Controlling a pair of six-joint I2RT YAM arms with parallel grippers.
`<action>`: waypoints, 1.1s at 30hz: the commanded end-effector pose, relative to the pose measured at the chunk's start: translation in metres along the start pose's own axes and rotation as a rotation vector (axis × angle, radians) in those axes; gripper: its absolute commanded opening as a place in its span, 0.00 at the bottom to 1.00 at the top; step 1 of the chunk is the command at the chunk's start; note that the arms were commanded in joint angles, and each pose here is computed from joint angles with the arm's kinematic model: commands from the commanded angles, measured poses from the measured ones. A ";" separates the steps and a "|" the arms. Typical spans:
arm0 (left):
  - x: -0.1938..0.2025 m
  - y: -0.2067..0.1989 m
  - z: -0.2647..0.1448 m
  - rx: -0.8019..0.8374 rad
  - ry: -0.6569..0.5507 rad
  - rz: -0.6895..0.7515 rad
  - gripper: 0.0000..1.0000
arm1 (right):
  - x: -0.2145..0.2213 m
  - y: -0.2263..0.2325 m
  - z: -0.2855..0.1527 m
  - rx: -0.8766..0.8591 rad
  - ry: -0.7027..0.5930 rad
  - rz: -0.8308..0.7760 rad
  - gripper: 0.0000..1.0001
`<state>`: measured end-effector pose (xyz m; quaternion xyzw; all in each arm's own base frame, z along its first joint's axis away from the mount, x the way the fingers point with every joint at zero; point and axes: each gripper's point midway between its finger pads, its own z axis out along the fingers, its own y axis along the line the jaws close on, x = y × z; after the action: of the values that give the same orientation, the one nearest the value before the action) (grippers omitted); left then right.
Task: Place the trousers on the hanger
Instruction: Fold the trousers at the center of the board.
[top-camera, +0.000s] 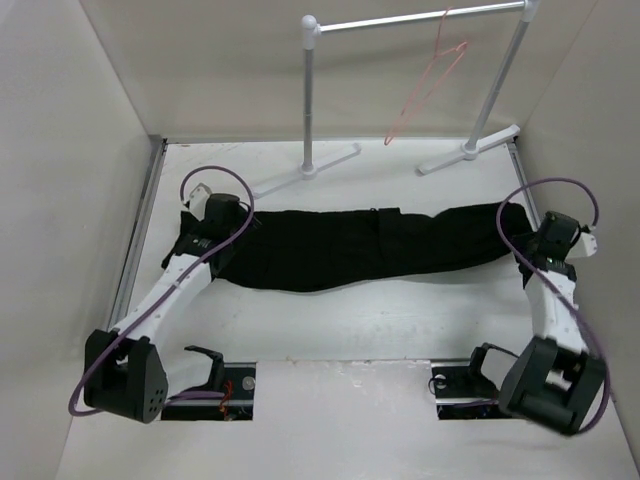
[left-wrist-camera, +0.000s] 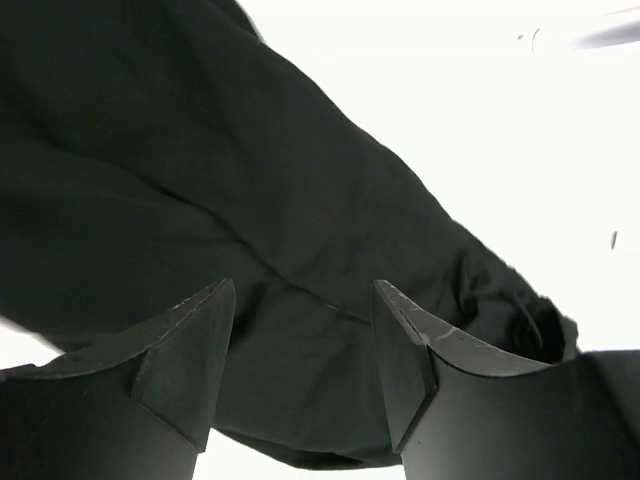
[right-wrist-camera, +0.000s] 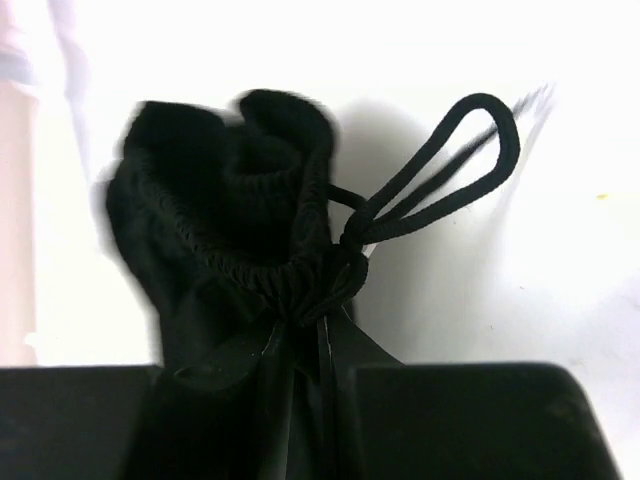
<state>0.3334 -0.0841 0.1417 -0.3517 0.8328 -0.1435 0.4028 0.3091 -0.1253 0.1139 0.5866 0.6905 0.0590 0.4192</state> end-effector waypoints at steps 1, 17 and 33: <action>-0.015 0.003 -0.017 -0.011 -0.033 0.011 0.54 | -0.050 0.010 -0.050 -0.019 -0.195 -0.023 0.15; -0.093 0.004 -0.128 0.041 -0.212 -0.051 0.55 | -0.032 0.159 -0.247 -0.609 -0.184 -0.320 0.15; -0.124 0.028 -0.134 0.012 -0.274 -0.149 0.57 | 0.283 0.317 -0.327 -0.860 0.198 -0.627 0.15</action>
<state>0.2730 0.0168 0.2731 -0.4300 0.7468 -0.1152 0.4942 0.3373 0.3142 0.3277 0.1007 0.8150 0.2229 0.5252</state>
